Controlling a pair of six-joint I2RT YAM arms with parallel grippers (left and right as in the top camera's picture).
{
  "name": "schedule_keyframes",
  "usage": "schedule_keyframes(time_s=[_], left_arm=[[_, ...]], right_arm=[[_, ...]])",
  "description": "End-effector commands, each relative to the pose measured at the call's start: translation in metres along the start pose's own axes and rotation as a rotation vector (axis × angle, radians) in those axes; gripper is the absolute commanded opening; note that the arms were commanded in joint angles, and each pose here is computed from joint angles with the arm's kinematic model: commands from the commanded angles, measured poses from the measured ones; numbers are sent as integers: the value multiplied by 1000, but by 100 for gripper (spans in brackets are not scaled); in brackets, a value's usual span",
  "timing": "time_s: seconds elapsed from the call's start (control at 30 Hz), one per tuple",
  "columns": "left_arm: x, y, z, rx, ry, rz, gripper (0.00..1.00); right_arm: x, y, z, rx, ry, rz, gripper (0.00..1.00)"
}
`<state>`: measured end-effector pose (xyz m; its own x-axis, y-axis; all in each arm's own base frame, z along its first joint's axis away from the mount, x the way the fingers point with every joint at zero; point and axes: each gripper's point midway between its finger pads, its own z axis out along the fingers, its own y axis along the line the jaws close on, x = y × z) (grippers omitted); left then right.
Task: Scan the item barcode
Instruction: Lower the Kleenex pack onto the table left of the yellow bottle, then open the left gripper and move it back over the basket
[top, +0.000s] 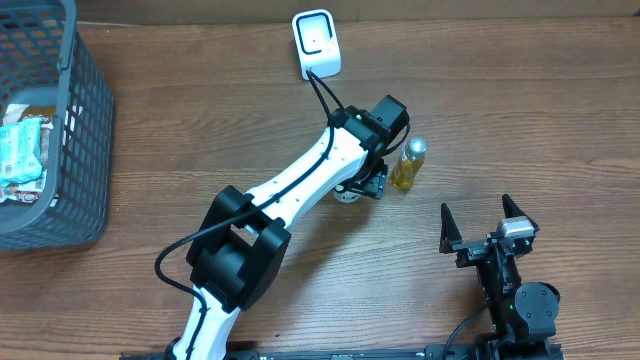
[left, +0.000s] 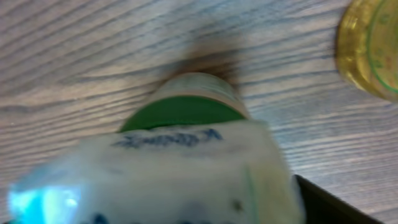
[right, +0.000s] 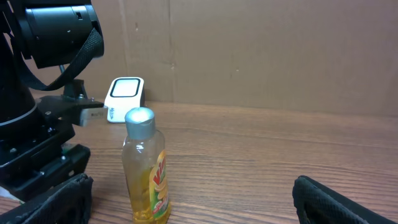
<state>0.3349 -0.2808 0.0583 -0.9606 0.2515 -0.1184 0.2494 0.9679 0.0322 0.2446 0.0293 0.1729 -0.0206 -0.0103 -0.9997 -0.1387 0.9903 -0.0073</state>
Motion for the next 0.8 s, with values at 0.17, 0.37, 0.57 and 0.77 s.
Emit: schedule_keyframes(time_s=[0.17, 0.37, 0.57, 0.77], left_arm=[[2, -6, -3, 25, 4, 9, 100], [-18, -3, -34, 57, -75, 13, 100], [-47, 27, -80, -4, -201, -26, 100], [-70, 65, -118, -121, -311, -11, 100]], right_arm=[[4, 0, 1, 0, 7, 0, 100], [4, 0, 1, 0, 7, 0, 100], [4, 0, 1, 0, 7, 0, 100], [4, 0, 1, 0, 7, 0, 100]])
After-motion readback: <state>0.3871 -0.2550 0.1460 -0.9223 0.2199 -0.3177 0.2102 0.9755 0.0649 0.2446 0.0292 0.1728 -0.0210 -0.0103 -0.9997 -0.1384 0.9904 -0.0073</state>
